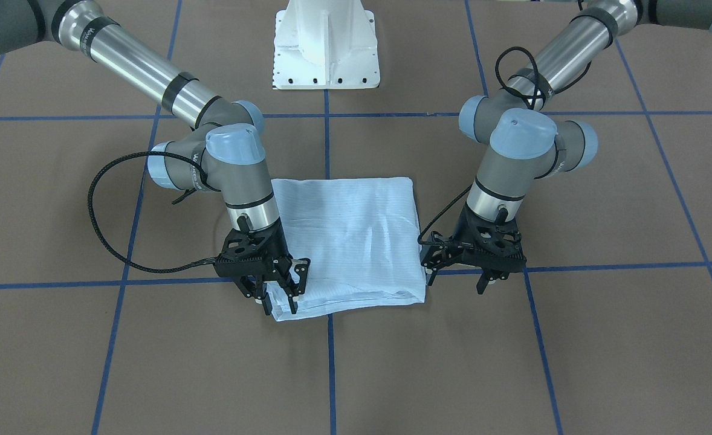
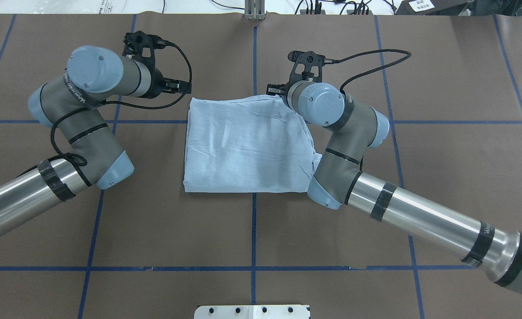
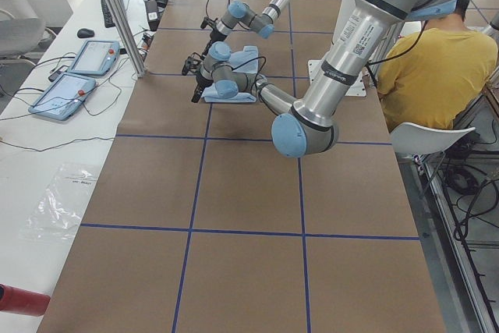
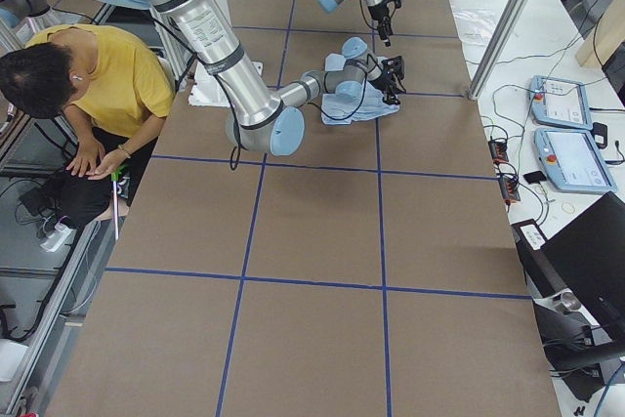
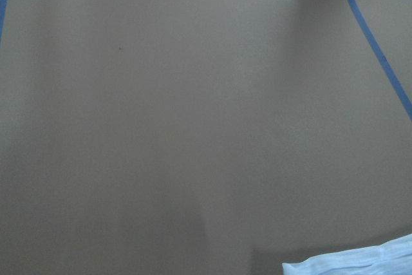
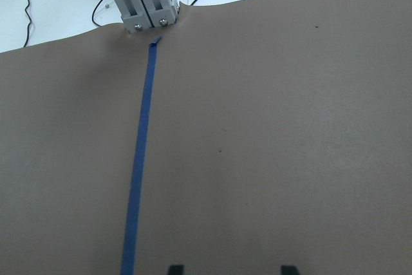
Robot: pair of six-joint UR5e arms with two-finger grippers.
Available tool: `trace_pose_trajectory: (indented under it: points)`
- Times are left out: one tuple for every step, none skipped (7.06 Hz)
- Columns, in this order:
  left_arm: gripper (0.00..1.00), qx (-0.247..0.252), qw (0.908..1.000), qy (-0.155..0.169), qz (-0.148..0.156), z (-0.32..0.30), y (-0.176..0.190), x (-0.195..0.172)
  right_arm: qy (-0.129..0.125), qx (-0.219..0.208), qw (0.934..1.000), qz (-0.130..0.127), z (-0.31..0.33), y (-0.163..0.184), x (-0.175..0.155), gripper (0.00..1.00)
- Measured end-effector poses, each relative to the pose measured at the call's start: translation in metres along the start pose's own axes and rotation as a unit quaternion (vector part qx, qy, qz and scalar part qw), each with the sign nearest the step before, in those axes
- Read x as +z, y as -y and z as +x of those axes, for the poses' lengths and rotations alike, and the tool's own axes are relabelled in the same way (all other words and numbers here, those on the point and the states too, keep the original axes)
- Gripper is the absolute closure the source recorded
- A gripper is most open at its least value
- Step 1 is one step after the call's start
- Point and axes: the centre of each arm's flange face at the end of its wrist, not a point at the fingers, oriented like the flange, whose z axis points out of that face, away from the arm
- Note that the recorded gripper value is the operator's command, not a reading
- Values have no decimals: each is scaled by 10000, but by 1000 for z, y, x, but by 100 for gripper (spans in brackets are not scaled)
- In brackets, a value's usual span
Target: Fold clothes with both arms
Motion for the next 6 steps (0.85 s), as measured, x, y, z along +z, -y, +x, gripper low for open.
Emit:
trace_pose_trajectory:
  points:
    - [0, -98, 9999, -94, -6, 10, 0, -9, 19, 52, 9998, -188, 0, 14, -4, 0]
    - [0, -210, 9996, -157, -90, 22, -7, -16, -110, 102, 9990, -430, 5, 34, -10, 0]
    - [0, -236, 9993, -210, -224, 39, -21, -31, -338, 150, 9968, -702, 13, 62, -23, 0]
    - [0, -220, 9986, -250, -413, 59, -35, -60, -560, 119, 9927, -1060, 29, 99, -42, 0]
    - [0, -169, 9977, -223, -618, 72, -43, -95, -708, -67, 9875, -1407, 55, 136, -70, 0]
    - [0, 40, 9969, -149, -773, 77, -48, -134, -822, -353, 9813, -1704, 97, 170, -107, 0]
